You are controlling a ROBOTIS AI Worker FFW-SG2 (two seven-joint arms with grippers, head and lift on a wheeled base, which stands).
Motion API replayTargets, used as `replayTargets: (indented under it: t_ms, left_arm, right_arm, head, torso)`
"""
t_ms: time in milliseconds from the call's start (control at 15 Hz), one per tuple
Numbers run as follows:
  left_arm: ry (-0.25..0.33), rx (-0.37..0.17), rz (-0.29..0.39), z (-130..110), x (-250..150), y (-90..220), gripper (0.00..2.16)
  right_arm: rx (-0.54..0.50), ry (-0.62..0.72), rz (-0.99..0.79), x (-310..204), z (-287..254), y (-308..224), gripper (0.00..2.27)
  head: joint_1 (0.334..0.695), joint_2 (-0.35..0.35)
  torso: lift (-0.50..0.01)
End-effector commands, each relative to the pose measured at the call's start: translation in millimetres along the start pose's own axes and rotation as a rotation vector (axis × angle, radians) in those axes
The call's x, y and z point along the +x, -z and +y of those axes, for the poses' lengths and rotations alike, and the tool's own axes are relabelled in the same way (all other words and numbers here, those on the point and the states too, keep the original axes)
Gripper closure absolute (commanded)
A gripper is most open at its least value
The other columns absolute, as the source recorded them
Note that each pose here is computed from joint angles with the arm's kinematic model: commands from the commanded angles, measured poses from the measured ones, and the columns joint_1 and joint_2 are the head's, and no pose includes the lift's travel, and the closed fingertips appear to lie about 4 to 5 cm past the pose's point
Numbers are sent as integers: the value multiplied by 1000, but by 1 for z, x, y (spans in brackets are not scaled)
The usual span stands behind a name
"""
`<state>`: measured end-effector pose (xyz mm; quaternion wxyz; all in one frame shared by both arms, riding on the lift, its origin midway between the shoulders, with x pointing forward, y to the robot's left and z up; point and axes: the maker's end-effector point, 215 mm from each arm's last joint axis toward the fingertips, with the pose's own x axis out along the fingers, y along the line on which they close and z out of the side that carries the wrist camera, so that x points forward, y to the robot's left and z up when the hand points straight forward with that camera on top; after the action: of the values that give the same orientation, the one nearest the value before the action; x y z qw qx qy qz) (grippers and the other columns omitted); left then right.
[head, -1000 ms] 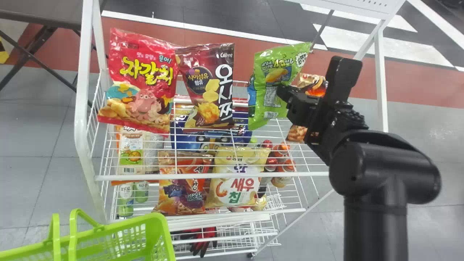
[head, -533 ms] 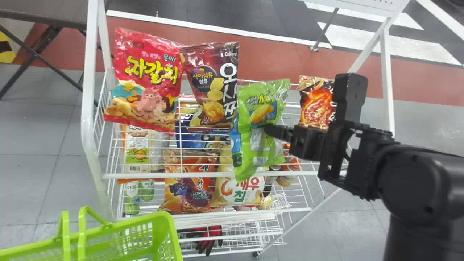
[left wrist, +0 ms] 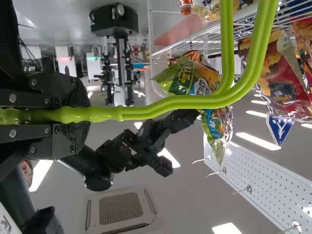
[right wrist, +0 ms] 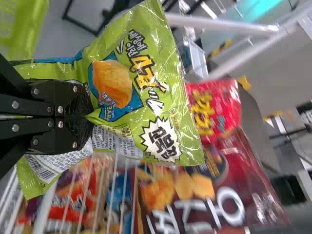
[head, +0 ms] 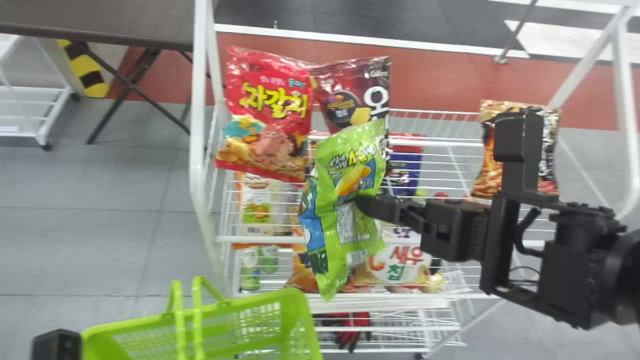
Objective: Hold basket handle with left hand then pick Gkobukchip with right hand and place into basket
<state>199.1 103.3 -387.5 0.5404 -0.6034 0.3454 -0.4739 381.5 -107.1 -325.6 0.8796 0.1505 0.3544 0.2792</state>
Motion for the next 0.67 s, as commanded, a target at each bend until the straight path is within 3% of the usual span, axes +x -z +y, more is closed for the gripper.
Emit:
replayTargets:
  t_ms: [0,600]
  left_arm:
    - [3,2,1,-1,1,-1,2155]
    - [13,1,-4,-4,-1,-4,2155]
  right_arm:
    - [-3,-75,76,14,32,30,2243]
    - [92,-270,388,68,101,157,2226]
  head:
    - [695,-32]
    - [695,268]
  torso:
    - [0]
    - [0]
